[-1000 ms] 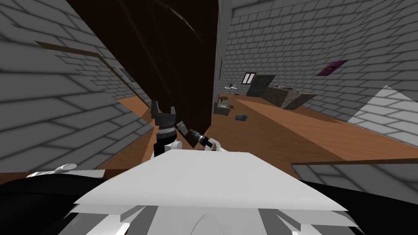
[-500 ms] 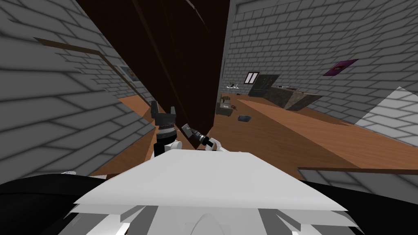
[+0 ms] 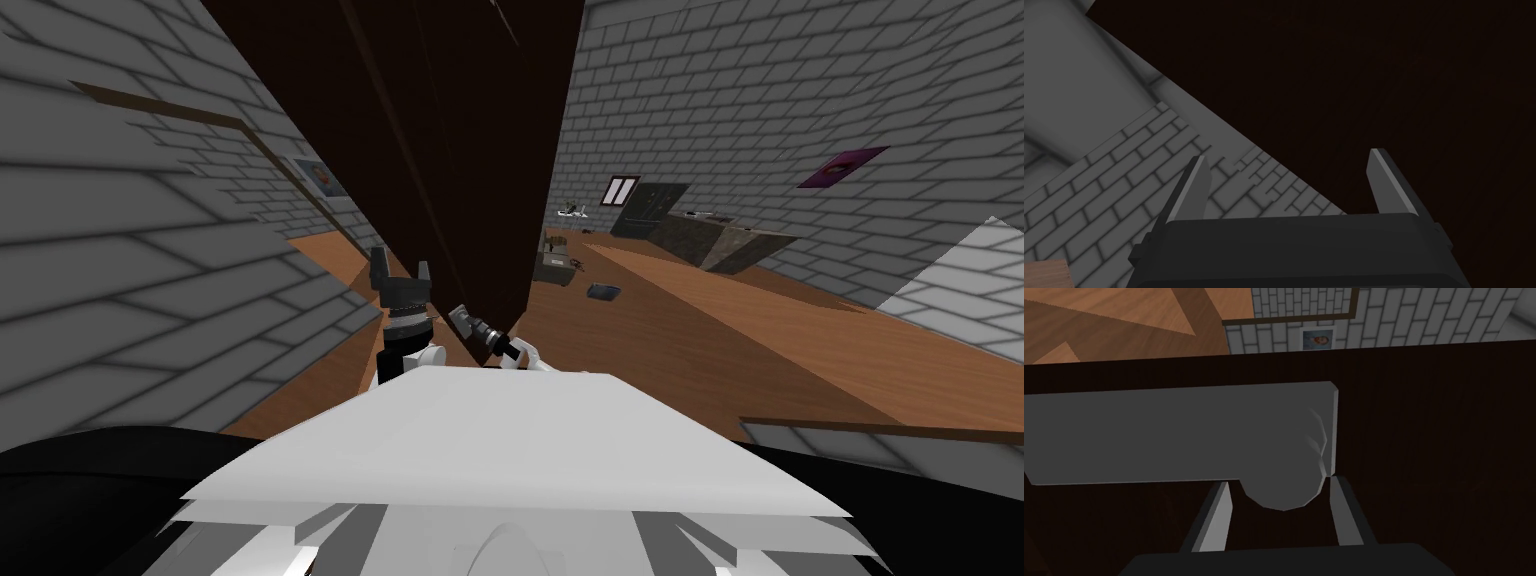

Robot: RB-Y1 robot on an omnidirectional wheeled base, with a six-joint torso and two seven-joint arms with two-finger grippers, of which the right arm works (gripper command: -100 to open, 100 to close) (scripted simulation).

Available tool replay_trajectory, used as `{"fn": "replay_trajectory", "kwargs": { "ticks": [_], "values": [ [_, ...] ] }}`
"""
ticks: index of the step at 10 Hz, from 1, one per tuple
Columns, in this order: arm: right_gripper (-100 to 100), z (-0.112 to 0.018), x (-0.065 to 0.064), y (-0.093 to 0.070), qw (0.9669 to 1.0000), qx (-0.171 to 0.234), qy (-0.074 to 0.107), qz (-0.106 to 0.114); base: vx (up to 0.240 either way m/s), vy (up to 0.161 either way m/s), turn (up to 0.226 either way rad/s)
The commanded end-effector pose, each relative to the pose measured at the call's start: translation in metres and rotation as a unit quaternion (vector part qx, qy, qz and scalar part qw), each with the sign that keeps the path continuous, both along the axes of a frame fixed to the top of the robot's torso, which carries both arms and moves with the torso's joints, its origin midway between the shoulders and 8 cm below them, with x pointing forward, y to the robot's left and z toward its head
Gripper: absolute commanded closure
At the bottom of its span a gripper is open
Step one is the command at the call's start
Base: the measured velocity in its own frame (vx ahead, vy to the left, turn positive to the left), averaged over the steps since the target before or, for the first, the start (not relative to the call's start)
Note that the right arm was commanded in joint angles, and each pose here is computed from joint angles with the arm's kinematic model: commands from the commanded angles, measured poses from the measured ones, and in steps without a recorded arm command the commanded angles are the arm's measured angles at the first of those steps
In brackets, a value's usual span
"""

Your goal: Push the door open

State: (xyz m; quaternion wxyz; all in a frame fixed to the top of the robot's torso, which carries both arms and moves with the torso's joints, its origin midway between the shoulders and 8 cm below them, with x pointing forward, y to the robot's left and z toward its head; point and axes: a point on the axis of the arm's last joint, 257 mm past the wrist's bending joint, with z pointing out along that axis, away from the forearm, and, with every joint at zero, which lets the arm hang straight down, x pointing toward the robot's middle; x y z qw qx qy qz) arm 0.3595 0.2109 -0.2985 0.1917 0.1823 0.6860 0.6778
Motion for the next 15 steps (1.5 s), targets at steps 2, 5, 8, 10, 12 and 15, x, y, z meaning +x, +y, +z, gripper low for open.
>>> {"fn": "replay_trajectory", "kwargs": {
  "ticks": [2, 5, 8, 10, 12, 15],
  "values": [
    [100, 0.000, 0.000, 0.000, 1.0000, 0.000, 0.000, 0.000, -0.013, -0.025, 0.003],
    [100, 0.000, 0.000, 0.000, 1.0000, 0.000, 0.000, 0.000, -0.003, -0.007, 0.000],
    [-100, -0.004, 0.012, -0.015, 0.9998, -0.002, 0.003, -0.018, -0.179, -0.124, -0.110],
    [-100, -0.012, 0.017, -0.024, 0.9997, -0.015, 0.001, -0.021, -0.033, 0.017, 0.021],
    [-100, -0.013, 0.021, -0.026, 0.9995, -0.018, 0.001, -0.025, 0.098, 0.156, 0.016],
    [-100, -0.005, 0.024, -0.017, 0.9996, -0.012, 0.001, -0.027, 0.121, 0.194, 0.027]
  ]
}}
